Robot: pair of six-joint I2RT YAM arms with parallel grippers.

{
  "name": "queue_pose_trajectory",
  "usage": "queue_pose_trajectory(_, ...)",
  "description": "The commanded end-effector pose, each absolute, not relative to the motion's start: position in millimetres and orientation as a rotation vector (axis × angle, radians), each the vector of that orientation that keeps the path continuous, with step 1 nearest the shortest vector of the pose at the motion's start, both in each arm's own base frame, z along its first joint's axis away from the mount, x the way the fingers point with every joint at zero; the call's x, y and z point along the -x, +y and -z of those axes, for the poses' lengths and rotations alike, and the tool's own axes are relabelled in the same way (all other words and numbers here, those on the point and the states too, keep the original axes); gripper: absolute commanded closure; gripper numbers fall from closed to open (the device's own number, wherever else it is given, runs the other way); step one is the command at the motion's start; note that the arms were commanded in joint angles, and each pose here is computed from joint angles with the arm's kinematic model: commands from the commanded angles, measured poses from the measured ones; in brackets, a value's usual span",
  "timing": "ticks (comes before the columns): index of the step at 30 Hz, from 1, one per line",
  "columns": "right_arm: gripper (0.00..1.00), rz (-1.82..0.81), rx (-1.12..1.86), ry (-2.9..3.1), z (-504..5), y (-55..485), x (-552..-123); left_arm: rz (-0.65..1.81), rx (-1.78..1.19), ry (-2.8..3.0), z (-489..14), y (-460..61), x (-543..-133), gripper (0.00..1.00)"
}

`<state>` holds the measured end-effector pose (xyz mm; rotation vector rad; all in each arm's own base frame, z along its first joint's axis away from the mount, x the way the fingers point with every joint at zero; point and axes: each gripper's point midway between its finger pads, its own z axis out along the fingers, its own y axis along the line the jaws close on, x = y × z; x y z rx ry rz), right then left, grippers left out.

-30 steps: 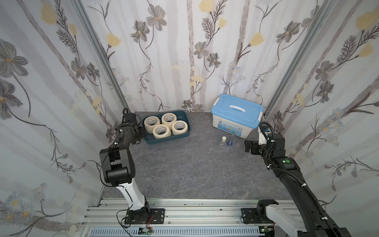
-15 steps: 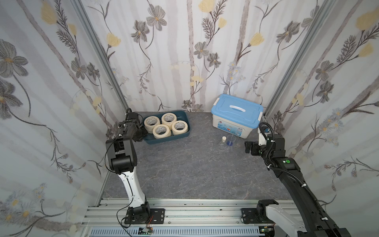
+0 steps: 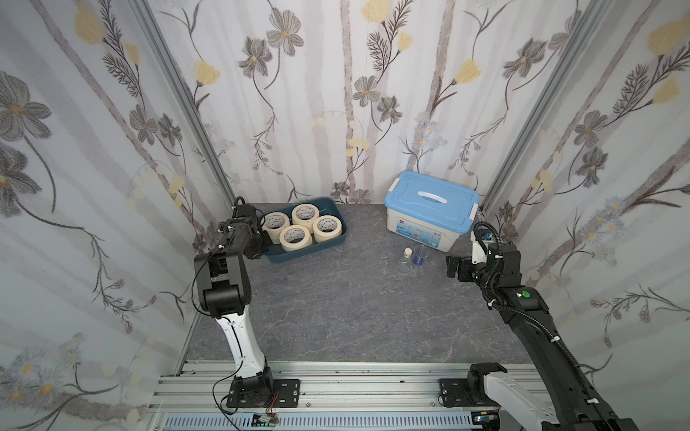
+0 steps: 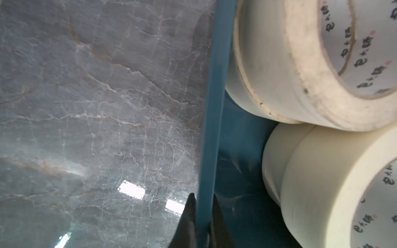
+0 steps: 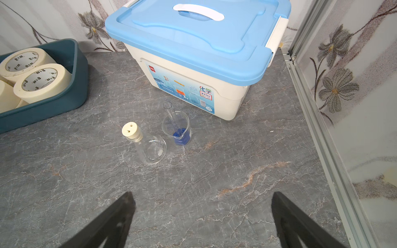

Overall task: Take out the art tape in the storage box
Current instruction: Move the storage box to the center of the board.

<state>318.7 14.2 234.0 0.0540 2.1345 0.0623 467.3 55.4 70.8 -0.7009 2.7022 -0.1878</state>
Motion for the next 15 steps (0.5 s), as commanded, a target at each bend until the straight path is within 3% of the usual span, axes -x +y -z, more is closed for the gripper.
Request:
queue_pose_trajectory(1,0.00,-0.088,-0.056,2.110,-242.7,17.0,-319.3,0.183,0.549,2.695,-84.9,42.6,-469.1,1.00)
queue_pose_trajectory(15,0.00,-0.130,-0.032,2.096,-249.8,23.6,-317.8,0.313,0.296,2.702,-90.8,-25.4,-463.2,1.00)
